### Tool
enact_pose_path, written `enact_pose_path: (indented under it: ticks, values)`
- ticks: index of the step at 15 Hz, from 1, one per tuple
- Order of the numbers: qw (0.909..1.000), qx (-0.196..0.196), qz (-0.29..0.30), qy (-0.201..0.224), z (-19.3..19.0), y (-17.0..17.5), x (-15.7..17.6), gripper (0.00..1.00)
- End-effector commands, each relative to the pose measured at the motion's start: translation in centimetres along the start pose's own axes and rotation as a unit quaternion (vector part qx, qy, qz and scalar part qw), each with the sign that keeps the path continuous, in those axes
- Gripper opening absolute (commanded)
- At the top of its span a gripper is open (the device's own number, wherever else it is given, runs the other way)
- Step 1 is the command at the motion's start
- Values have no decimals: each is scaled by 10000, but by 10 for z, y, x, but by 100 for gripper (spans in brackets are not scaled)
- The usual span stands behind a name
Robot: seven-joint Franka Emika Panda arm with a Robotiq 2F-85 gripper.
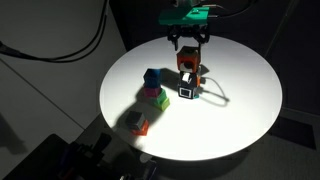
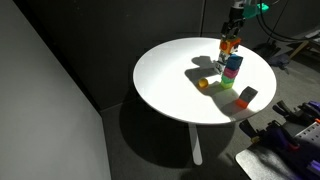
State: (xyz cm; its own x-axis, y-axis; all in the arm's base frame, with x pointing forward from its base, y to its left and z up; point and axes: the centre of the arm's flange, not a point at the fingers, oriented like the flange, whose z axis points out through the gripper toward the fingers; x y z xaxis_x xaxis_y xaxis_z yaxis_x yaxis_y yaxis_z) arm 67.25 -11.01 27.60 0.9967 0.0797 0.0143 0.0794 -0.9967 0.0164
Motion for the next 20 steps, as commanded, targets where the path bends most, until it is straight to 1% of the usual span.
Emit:
enact_pose_path:
  ticks: [1,8,11,15,20]
  values:
    - [9999,80,-46,72,-22,1,-6,100]
    - [9999,73,-126,80,-52,-7,-18,100]
    - [9990,111,-412,93,-58,-20,-28,100]
    - [9971,173,-737,-18,-53,-42,-43,100]
    - [9964,200,-779,-269,-39,-58,-65,100]
